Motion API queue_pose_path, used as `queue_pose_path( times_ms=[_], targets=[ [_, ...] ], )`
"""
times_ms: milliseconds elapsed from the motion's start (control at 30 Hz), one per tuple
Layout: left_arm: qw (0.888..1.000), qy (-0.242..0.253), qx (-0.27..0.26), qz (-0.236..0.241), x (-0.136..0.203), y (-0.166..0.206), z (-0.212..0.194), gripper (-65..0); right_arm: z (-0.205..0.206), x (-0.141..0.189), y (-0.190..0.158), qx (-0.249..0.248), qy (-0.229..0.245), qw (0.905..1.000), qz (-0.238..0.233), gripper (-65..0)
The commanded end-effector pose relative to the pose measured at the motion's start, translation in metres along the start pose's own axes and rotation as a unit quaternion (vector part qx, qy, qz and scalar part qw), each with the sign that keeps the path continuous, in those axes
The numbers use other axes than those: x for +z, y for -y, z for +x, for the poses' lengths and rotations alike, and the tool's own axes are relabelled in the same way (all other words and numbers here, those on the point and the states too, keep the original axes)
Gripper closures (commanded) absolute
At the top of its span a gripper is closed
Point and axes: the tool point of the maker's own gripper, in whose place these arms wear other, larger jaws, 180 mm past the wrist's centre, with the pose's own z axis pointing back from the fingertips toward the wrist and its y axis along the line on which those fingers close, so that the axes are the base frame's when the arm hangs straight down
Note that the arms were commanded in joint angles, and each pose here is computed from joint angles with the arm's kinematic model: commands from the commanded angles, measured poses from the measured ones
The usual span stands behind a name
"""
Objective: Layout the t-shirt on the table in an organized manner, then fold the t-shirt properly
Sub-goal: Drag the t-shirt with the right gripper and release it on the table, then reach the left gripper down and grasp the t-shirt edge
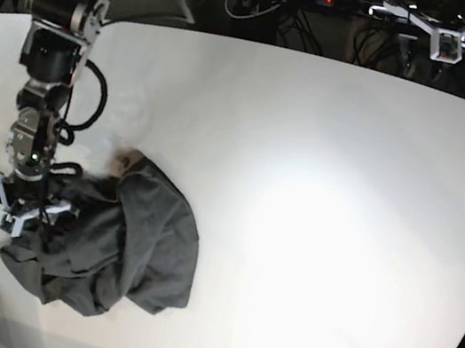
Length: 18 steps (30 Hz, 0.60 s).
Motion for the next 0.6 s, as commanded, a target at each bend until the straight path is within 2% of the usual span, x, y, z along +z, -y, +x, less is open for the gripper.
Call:
queue_pose_path(
  times_ms=[0,133,267,433,567],
  targets=[
    [1.000,0.010,-0.004,0.000,0.004,-0.001,0.006,-24.2,0.038,0.001,-0.002,0.001,0.058,0.9983,0.004,-33.4],
    [0.999,0.025,0.010,-0.029,-0.001,0.021,0.014,-24.2,0.041,0.032,-0.005,0.022,0.073,0.9971,0.009,-33.5],
    [0.994,0.056,0.038,-0.090,-0.011,0.070,0.035,-24.2,0.050,0.059,-0.010,0.031,0.079,0.9963,0.011,-33.5],
    [0.976,0.117,0.072,-0.169,-0.023,0.133,0.080,-24.3,0.057,0.089,-0.012,0.046,0.077,0.9959,0.013,-33.5],
    [0.964,0.121,0.074,-0.223,-0.044,0.177,0.115,-24.3,0.055,0.111,-0.012,0.056,0.063,0.9964,0.013,-33.5]
  ],
)
